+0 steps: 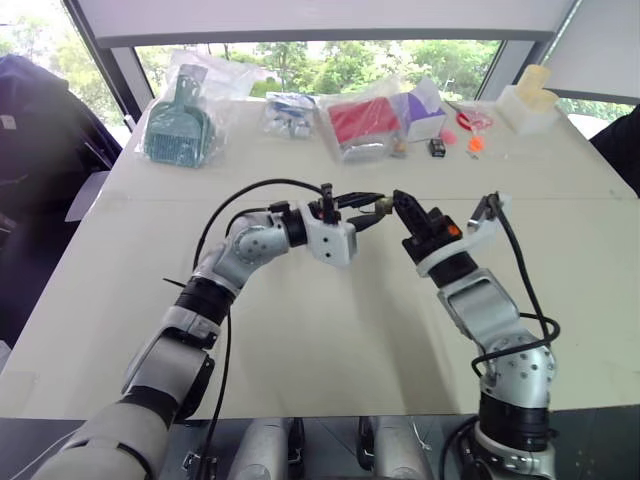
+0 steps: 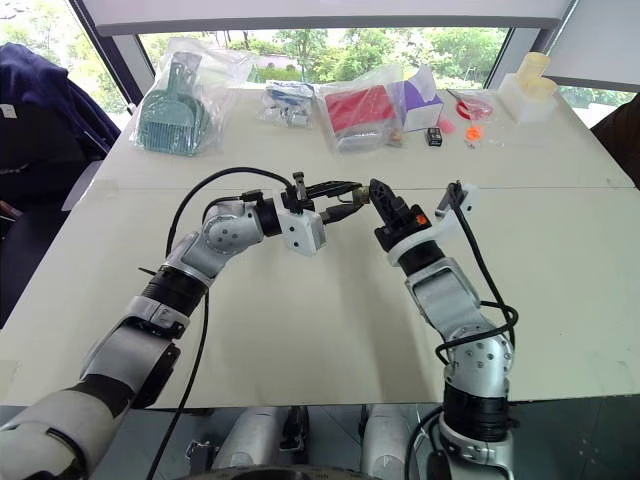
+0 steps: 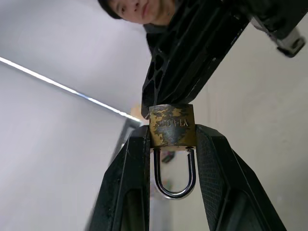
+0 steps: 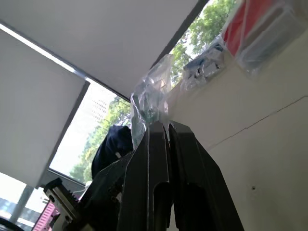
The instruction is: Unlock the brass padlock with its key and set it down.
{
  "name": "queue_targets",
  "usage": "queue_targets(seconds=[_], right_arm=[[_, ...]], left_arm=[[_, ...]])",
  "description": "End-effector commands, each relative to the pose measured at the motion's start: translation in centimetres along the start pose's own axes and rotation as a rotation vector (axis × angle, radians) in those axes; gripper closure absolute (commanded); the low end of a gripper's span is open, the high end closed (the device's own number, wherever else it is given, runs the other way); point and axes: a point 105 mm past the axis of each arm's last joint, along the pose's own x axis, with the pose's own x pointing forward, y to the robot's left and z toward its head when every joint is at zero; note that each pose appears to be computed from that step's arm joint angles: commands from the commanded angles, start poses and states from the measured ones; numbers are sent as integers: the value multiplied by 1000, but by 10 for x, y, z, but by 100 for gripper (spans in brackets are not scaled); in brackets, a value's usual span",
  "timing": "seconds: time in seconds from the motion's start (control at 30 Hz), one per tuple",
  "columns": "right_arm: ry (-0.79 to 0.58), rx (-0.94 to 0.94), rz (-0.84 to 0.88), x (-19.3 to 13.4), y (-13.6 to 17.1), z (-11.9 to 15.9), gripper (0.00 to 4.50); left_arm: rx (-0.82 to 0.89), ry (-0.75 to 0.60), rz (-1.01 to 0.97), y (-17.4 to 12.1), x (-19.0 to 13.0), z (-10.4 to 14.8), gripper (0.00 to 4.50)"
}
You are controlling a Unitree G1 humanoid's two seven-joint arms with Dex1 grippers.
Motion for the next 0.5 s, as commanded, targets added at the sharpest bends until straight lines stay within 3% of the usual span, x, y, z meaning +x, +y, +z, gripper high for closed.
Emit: queue_targets(seconds=[0.03, 0.2, 0.5], right_arm=[[27, -88, 201, -14, 28, 14, 310], [160, -197, 262, -26, 24, 19, 53], [205, -208, 265, -25, 20, 17, 53]], left_arm=[[-95, -57, -48, 19, 1, 9, 374], [-119, -104, -122, 28, 0, 16, 374], [-37, -159, -139, 29, 5, 26, 374]])
